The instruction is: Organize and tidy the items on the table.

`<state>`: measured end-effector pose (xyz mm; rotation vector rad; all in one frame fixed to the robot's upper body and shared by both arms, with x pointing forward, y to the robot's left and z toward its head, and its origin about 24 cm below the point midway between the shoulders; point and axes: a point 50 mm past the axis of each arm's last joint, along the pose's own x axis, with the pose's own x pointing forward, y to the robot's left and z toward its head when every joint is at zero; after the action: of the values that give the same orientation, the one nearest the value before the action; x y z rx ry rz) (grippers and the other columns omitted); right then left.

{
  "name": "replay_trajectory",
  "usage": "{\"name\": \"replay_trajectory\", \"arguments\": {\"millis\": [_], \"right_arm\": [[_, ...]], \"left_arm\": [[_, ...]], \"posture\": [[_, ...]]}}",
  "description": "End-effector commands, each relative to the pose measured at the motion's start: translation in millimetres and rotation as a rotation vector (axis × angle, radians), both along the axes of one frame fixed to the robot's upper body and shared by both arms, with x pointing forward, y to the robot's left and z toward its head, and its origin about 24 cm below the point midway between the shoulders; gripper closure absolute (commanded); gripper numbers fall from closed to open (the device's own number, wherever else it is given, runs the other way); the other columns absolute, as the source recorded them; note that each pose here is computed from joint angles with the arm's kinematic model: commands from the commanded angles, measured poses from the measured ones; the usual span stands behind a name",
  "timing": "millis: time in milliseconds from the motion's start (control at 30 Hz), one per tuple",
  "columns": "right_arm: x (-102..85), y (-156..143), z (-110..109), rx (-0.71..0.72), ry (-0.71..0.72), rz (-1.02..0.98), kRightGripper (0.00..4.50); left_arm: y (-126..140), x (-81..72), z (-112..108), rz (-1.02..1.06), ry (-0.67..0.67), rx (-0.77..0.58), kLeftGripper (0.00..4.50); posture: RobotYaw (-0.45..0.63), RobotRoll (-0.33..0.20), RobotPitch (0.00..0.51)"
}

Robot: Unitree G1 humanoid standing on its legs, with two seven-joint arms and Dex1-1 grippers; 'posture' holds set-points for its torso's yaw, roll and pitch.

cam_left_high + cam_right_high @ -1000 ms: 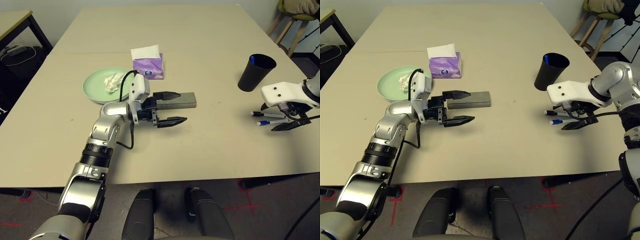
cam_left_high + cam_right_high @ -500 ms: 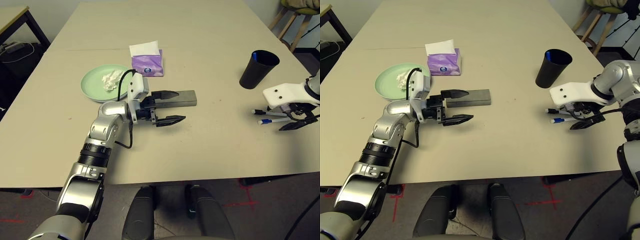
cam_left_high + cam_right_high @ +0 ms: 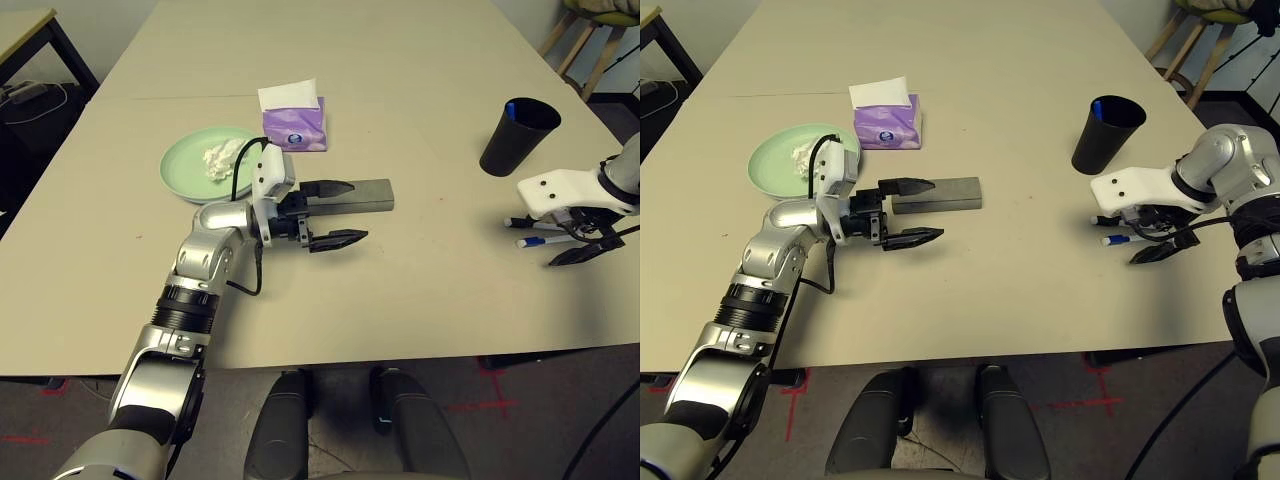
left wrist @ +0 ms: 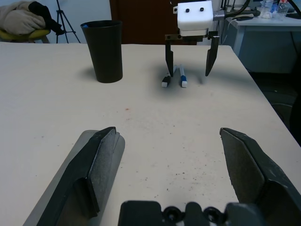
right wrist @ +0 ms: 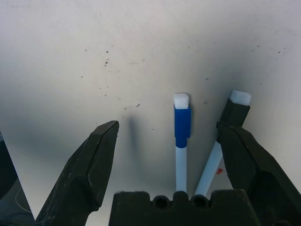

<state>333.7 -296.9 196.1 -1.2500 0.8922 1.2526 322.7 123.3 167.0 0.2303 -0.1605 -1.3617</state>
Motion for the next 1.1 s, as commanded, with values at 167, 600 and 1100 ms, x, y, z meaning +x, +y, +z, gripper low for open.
{"name": "replay_trajectory", "arguments": {"millis": [167,600,1100], "right_arm": [[-0.5,-3,4,0.001,0.003,-0.008,0.0],[0.9,1,4,-0.022,-0.002,0.029,0.0],[1.7,0,11,-0.003,-0.024,0.021,0.0]], "left_arm": [[1,4.3,4,0.007,-0.013,0.001,0.02],[2,6.9,5,0.01,-0.024,0.003,0.02],[3,8.9,8,0.015,-0.036,0.003,0.02]], "posture": [[0.12,0.0,0.2],[0.12,0.0,0.187],[0.12,0.0,0.174]]}}
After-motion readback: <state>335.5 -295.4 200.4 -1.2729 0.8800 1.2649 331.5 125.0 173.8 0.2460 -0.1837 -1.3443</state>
